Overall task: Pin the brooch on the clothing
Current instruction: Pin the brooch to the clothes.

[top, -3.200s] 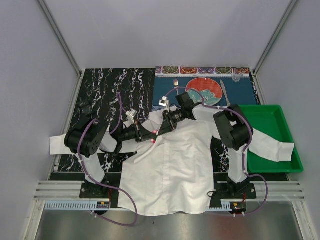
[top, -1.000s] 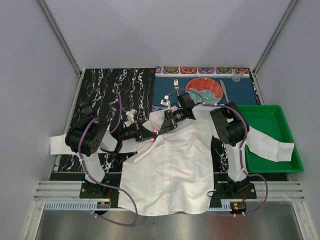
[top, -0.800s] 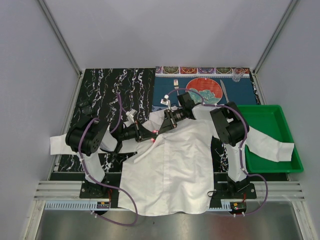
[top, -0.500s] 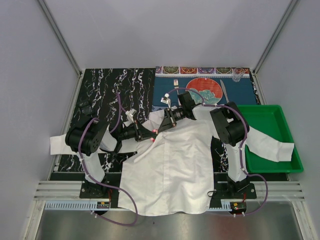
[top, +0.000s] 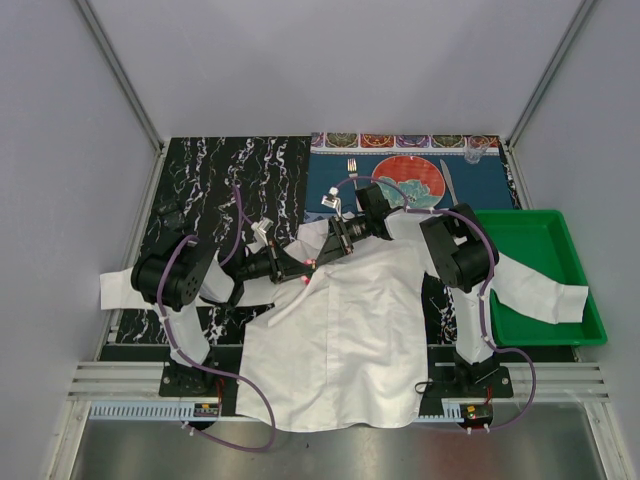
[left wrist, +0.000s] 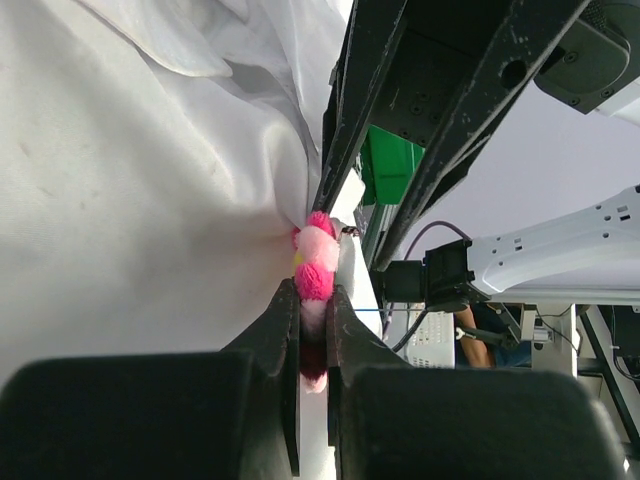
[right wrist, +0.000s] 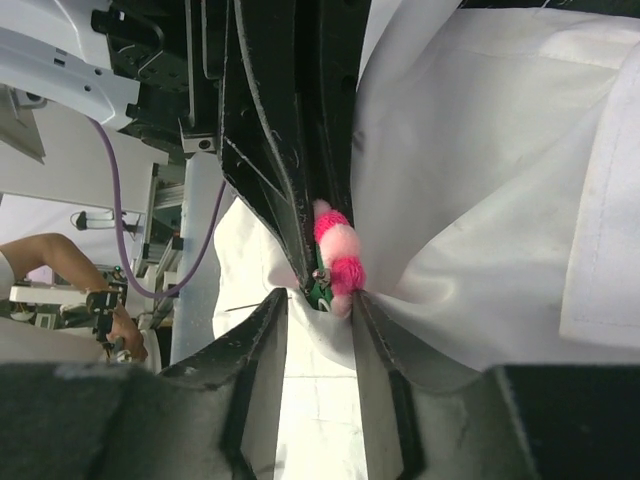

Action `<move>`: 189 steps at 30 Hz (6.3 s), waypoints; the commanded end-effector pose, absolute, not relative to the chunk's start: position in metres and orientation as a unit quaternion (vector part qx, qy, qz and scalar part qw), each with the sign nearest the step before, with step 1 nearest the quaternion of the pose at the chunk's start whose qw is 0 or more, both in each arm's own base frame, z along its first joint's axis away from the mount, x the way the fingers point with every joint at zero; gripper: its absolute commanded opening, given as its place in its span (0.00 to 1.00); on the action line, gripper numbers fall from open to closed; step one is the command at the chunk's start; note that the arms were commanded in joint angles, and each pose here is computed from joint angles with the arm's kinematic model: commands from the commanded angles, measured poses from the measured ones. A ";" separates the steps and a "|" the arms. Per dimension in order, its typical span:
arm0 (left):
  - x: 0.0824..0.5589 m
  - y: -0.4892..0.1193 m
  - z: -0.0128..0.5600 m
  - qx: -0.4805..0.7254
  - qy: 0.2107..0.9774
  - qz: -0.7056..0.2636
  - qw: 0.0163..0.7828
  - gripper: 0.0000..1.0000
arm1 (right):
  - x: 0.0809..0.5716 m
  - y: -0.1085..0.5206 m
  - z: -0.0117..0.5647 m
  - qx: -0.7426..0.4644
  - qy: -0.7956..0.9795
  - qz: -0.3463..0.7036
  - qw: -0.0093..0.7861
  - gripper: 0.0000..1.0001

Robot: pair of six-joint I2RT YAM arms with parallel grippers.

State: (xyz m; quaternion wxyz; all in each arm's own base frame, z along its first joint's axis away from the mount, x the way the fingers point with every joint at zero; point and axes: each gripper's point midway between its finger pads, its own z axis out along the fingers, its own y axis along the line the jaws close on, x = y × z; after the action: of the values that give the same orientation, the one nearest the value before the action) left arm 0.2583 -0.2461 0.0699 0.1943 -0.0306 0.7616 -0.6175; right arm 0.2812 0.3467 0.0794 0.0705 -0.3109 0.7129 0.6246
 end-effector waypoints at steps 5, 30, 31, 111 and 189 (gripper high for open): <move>0.282 -0.246 0.128 0.058 0.682 -0.649 0.332 0.00 | 0.270 0.346 0.078 -0.305 0.709 0.634 0.043 0.44; 0.290 -0.247 0.134 0.060 0.671 -0.657 0.340 0.00 | 0.273 0.353 0.097 -0.268 0.685 0.678 0.016 0.35; 0.291 -0.247 0.135 0.059 0.670 -0.657 0.340 0.00 | 0.277 0.355 0.102 -0.280 0.674 0.683 0.033 0.36; 0.263 -0.219 0.159 0.259 0.698 -0.426 0.514 0.98 | 0.289 0.346 0.115 -0.244 0.736 0.625 0.089 0.00; 0.257 -0.255 0.135 0.168 0.703 -0.488 0.489 0.34 | 0.278 0.342 0.135 -0.256 0.724 0.634 0.095 0.00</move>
State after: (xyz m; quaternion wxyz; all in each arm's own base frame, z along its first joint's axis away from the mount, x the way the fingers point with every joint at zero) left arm 0.2544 -0.2529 0.1132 0.4601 0.1635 0.7350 -0.4705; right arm 0.2768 0.3407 0.1098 0.0641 -0.2312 0.7412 0.6270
